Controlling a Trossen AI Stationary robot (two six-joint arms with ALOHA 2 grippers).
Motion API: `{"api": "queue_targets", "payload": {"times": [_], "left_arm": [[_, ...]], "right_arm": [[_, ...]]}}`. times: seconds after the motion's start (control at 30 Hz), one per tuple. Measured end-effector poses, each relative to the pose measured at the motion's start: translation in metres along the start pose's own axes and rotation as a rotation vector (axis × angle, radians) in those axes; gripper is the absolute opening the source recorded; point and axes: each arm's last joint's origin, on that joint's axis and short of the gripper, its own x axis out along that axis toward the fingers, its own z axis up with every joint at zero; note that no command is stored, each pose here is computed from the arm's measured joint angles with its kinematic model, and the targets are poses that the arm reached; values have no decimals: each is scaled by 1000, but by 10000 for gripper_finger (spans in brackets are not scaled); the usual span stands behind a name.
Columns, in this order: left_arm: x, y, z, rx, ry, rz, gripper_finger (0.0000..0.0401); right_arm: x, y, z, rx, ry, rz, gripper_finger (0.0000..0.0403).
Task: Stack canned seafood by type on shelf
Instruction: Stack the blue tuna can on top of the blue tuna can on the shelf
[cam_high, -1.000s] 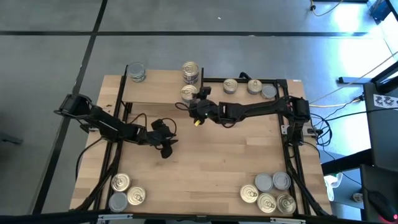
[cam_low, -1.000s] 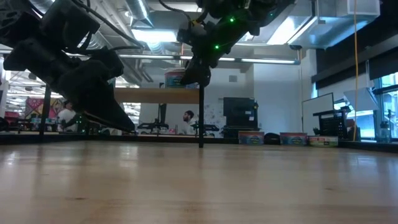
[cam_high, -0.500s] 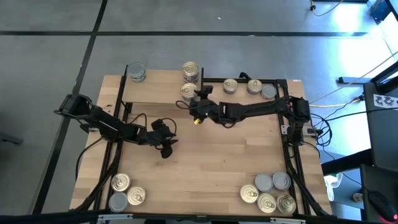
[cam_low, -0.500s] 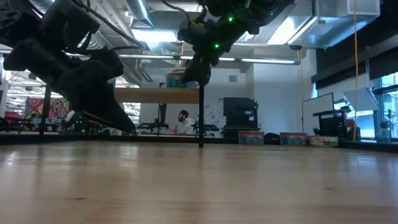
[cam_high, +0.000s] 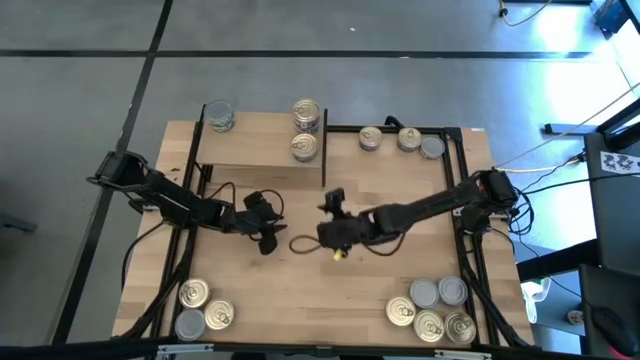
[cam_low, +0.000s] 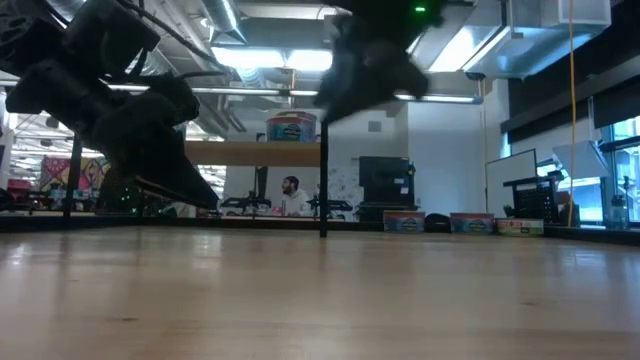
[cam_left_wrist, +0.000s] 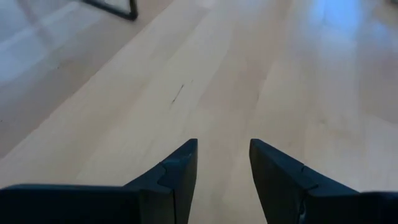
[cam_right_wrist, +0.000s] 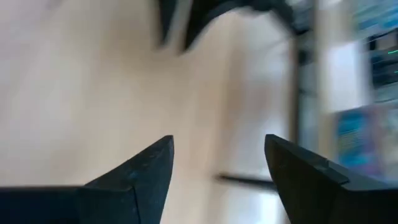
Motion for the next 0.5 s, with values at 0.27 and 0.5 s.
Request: {"api": "queue_targets", "payload": {"times": [0.27, 0.5], "left_arm": [[-4, -14, 17, 126, -183, -99, 143], [-3, -11, 36, 165, -314, -87, 151]], "right_arm": [[17, 42, -49, 93, 146, 197, 250], [36, 71, -92, 151, 142, 190, 250]]}}
